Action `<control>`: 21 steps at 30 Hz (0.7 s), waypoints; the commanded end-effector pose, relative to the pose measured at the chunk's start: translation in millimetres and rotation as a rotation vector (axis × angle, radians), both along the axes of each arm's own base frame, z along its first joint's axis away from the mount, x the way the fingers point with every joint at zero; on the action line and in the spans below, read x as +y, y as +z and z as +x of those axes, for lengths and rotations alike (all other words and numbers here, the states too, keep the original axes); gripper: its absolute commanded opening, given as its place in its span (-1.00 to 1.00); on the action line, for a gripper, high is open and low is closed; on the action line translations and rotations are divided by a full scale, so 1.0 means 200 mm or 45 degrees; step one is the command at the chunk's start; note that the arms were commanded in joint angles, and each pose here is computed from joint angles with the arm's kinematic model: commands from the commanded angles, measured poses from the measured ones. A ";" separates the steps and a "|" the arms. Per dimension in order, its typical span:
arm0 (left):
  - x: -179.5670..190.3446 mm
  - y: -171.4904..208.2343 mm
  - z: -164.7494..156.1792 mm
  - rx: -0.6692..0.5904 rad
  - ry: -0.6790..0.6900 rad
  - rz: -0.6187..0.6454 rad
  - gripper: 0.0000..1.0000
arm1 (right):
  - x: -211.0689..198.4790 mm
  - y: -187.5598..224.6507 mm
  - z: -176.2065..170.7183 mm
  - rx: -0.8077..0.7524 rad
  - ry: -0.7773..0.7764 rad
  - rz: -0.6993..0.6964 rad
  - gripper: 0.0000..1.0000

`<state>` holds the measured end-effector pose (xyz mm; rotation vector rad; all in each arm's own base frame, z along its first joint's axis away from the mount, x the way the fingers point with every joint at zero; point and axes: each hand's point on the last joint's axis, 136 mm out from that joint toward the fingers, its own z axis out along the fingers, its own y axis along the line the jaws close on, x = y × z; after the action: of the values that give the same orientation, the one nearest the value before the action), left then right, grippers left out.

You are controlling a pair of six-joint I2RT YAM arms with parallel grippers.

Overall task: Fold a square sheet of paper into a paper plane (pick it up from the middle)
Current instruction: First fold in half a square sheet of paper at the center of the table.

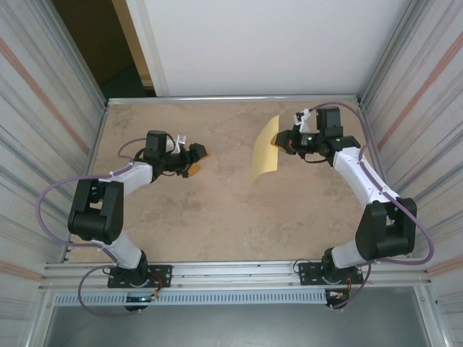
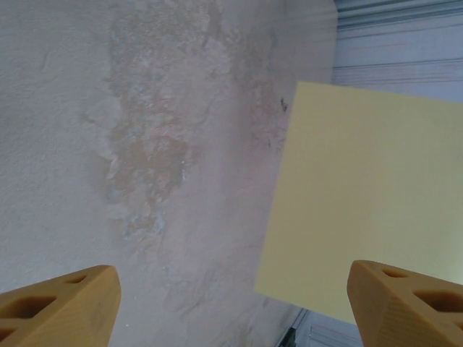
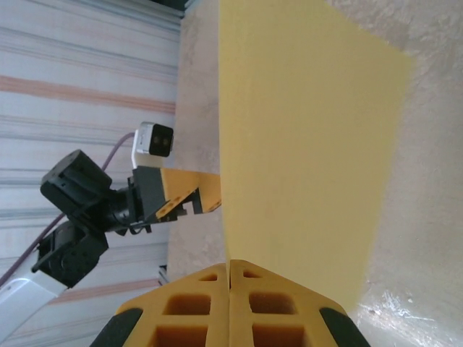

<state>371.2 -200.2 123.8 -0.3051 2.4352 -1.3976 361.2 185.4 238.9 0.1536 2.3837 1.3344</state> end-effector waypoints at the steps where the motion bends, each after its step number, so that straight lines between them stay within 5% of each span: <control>1: 0.02 0.03 0.01 -0.066 0.013 0.039 0.67 | 0.04 0.01 -0.07 0.027 0.045 -0.096 -1.00; 15: -0.02 -0.11 -0.09 0.020 -0.004 0.026 0.60 | 0.68 -0.56 0.04 0.217 0.219 -0.092 -1.00; 21: -0.11 -0.15 -0.16 0.045 -0.072 0.071 0.53 | 0.67 -0.70 -0.02 0.252 0.184 -0.065 -1.00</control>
<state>346.2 -216.5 98.2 -0.2806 2.4970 -1.3821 347.3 321.7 89.0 0.0581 2.7169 1.3385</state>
